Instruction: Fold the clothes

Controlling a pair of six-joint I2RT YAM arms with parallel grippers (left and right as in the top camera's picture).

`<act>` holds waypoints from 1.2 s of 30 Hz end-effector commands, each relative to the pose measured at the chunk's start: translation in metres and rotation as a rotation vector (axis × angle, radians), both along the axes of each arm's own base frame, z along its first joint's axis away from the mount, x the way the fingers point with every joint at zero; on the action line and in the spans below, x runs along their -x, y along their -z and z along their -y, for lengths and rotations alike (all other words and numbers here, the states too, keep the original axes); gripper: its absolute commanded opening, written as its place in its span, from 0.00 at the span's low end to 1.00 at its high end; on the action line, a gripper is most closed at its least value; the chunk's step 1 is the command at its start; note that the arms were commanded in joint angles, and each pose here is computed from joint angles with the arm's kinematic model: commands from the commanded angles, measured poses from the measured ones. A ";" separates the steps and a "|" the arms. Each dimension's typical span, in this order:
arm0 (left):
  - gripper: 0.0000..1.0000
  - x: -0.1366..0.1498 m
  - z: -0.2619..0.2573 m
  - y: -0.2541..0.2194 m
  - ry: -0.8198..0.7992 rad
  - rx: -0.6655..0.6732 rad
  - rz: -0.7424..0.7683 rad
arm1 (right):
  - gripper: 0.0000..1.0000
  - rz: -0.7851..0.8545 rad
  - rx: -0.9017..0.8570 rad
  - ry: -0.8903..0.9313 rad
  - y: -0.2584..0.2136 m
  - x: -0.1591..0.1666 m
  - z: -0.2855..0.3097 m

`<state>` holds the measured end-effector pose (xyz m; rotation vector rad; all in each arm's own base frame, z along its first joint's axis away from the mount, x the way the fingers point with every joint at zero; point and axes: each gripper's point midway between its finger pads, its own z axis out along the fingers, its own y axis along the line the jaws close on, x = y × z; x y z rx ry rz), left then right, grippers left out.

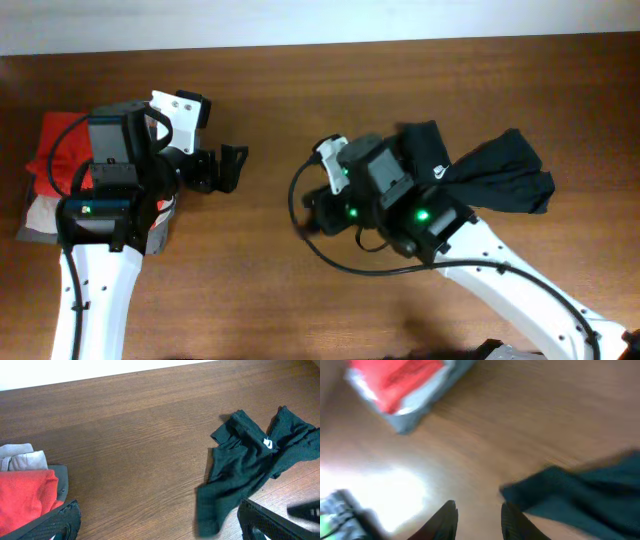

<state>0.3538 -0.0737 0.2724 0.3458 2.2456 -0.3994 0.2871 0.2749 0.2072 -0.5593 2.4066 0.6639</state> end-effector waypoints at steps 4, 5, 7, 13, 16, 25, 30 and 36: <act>1.00 -0.004 0.001 -0.002 -0.007 0.002 0.002 | 0.39 0.126 0.174 0.403 -0.007 -0.059 0.092; 1.00 -0.005 0.001 0.000 -0.005 0.002 -0.005 | 0.41 0.109 0.172 0.451 -0.005 -0.064 0.106; 1.00 -0.008 0.005 0.007 0.005 0.002 -0.027 | 0.47 0.067 0.164 0.517 0.001 -0.073 0.131; 0.97 -0.014 0.036 0.040 0.089 -0.005 -0.116 | 0.58 -0.160 0.192 0.695 0.048 -0.083 0.214; 0.95 -0.021 0.060 0.058 0.147 -0.011 -0.142 | 0.58 -0.322 0.180 0.751 0.084 -0.080 0.243; 0.82 -0.032 0.131 0.107 0.304 -0.033 -0.176 | 0.60 -0.661 0.171 0.781 0.166 -0.058 0.264; 0.83 -0.029 0.142 0.126 0.331 -0.044 -0.217 | 0.11 -0.717 0.191 0.775 0.180 -0.052 0.263; 0.82 -0.029 0.143 0.127 0.332 -0.045 -0.219 | 0.04 -0.562 0.119 0.681 0.116 -0.072 0.253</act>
